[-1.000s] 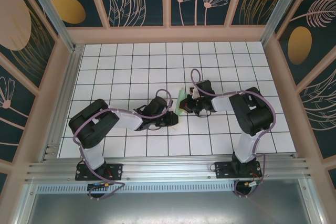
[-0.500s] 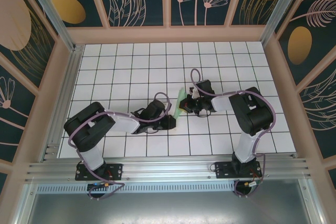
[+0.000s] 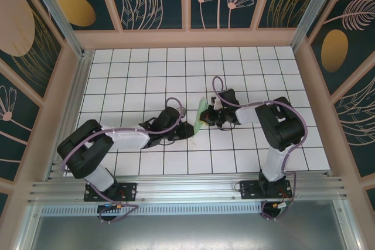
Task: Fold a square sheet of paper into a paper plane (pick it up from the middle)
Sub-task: Fold the wing for the fifth time at the center of the table.
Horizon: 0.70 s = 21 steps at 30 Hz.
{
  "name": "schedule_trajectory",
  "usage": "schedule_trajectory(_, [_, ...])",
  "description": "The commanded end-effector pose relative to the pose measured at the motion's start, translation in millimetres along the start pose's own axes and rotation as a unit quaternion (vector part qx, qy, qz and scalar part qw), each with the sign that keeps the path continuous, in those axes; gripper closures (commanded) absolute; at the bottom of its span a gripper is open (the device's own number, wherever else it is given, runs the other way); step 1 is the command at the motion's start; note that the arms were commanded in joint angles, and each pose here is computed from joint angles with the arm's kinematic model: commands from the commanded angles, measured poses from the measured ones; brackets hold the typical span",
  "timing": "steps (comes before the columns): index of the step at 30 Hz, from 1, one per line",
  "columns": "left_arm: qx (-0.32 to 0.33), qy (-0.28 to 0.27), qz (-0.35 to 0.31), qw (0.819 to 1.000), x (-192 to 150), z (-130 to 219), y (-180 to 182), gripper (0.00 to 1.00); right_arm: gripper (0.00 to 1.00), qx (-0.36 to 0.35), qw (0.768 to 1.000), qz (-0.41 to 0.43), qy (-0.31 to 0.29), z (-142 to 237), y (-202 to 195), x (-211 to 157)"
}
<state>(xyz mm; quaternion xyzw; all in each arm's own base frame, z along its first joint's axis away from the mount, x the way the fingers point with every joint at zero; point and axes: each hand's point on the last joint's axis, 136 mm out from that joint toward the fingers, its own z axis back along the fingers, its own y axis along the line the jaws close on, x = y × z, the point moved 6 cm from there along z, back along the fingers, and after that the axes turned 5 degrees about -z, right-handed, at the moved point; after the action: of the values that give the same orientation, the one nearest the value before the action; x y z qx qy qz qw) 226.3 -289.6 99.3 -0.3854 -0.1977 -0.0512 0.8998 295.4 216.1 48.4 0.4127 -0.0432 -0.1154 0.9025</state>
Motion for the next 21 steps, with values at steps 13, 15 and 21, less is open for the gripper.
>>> schedule_trajectory(13, [0.023,0.022,0.002,1.000,3.3,-42.0,15.4,0.89,0.94,-0.166,0.985,-0.048,-0.004,-13.4,-75.9,-17.3])
schedule_trajectory(15, [0.026,0.028,0.004,0.999,-0.2,-43.4,19.2,0.90,0.94,-0.167,0.985,-0.049,-0.003,-13.7,-76.5,-17.7])
schedule_trajectory(21, [0.024,0.044,0.011,0.999,-8.7,-47.9,25.9,0.89,0.94,-0.167,0.985,-0.049,-0.003,-14.1,-76.4,-17.3])
